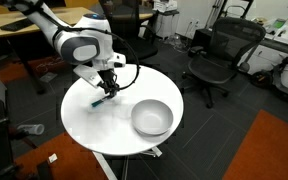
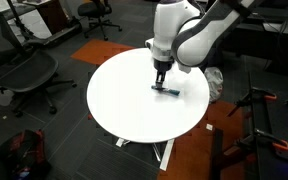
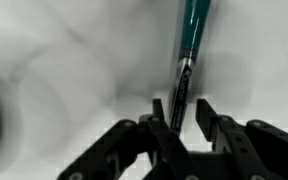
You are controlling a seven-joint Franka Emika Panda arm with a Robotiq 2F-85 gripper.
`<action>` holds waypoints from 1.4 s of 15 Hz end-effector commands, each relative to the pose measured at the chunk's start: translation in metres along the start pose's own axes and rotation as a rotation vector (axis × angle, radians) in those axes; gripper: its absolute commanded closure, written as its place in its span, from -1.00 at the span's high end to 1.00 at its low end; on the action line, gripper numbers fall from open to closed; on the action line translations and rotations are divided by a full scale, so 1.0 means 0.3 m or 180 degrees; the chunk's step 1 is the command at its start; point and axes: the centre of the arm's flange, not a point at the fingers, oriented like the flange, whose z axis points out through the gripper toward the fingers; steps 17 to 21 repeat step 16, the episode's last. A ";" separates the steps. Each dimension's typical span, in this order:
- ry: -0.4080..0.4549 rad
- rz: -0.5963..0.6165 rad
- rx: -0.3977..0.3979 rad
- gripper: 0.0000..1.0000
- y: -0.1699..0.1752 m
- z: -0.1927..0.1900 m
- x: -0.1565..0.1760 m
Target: Remove the marker from the bowl and put it on the table
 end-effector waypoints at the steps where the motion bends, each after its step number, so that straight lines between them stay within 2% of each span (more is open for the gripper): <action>1: 0.0116 -0.0097 -0.0034 0.47 0.010 -0.085 0.020; 5: 0.0281 -0.0117 -0.0127 1.00 0.013 -0.216 0.027; 12: 0.0458 -0.0134 -0.0116 1.00 0.016 -0.334 0.038; 13: 0.0452 -0.0060 -0.0130 1.00 0.017 -0.293 0.078; 21: 0.0445 -0.0061 -0.0128 1.00 0.016 -0.288 0.077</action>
